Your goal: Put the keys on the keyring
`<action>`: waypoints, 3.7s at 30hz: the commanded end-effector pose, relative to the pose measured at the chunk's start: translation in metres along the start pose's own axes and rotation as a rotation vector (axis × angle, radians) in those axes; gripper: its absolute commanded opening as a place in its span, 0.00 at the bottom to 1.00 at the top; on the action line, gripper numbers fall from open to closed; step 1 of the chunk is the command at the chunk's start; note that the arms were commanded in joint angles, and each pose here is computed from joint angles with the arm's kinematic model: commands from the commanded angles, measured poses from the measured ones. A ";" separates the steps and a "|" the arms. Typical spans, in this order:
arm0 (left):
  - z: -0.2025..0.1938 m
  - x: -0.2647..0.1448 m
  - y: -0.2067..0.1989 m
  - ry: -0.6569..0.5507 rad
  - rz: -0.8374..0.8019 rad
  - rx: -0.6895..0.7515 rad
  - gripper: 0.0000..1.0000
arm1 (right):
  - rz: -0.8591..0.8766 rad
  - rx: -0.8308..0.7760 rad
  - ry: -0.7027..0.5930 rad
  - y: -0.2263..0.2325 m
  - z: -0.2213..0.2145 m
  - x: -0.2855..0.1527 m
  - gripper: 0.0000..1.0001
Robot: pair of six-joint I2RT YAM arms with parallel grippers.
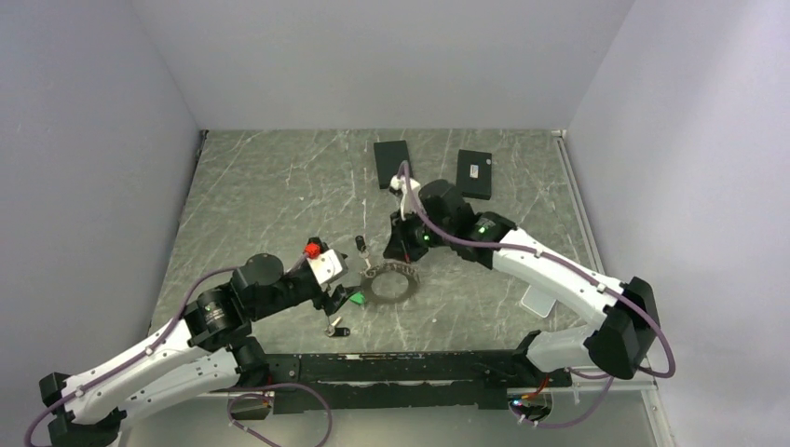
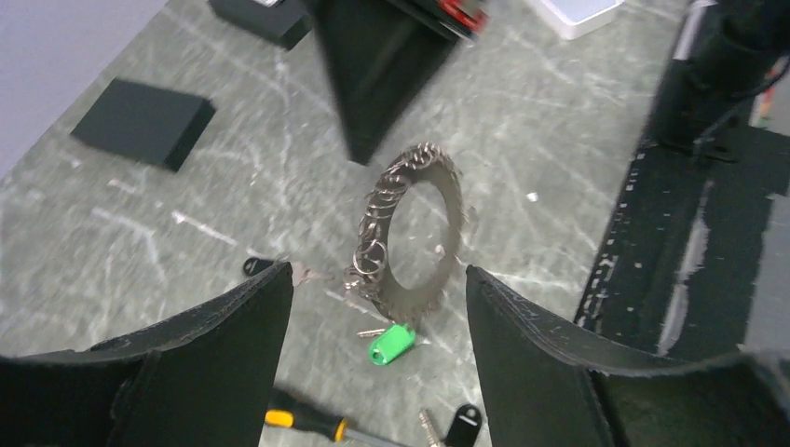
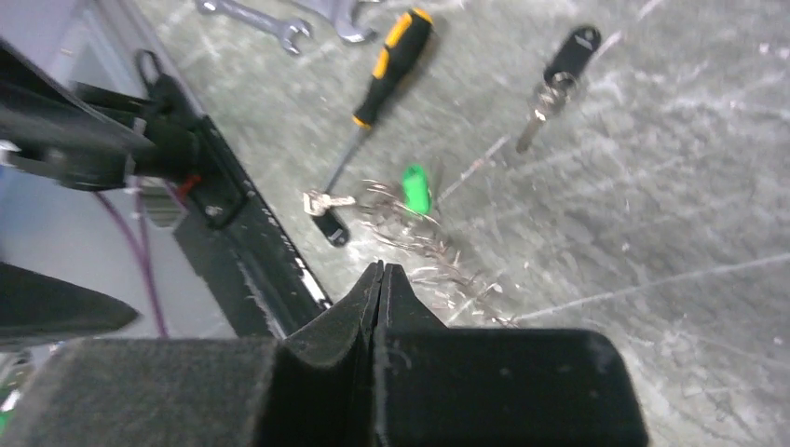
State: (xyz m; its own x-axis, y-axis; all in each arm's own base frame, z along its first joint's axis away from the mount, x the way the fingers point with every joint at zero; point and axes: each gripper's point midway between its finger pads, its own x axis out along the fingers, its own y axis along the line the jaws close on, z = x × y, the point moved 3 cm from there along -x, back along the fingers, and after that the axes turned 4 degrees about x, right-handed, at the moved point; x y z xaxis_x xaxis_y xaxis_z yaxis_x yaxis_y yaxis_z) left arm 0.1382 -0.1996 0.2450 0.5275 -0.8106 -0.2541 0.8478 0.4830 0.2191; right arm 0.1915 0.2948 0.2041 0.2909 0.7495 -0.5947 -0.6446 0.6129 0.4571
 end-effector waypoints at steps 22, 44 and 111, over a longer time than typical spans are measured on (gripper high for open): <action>0.012 -0.012 0.035 0.093 0.176 0.090 0.73 | -0.513 0.360 0.021 -0.092 -0.055 0.006 0.57; -0.027 -0.003 0.017 0.138 0.109 0.070 0.73 | -0.581 0.427 0.064 -0.121 -0.056 0.075 0.25; 0.006 -0.004 0.013 0.007 0.080 -0.006 0.72 | -0.092 -0.219 -0.320 0.004 0.016 -0.029 0.00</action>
State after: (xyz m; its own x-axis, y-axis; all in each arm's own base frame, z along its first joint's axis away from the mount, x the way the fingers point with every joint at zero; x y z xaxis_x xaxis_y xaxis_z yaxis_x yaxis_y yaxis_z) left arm 0.1508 -0.1771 0.2146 0.6171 -0.6823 -0.3921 0.7869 0.5388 0.3009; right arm 0.2046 0.2710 0.2028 0.5673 0.6342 -0.5253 -0.6041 0.7540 0.2579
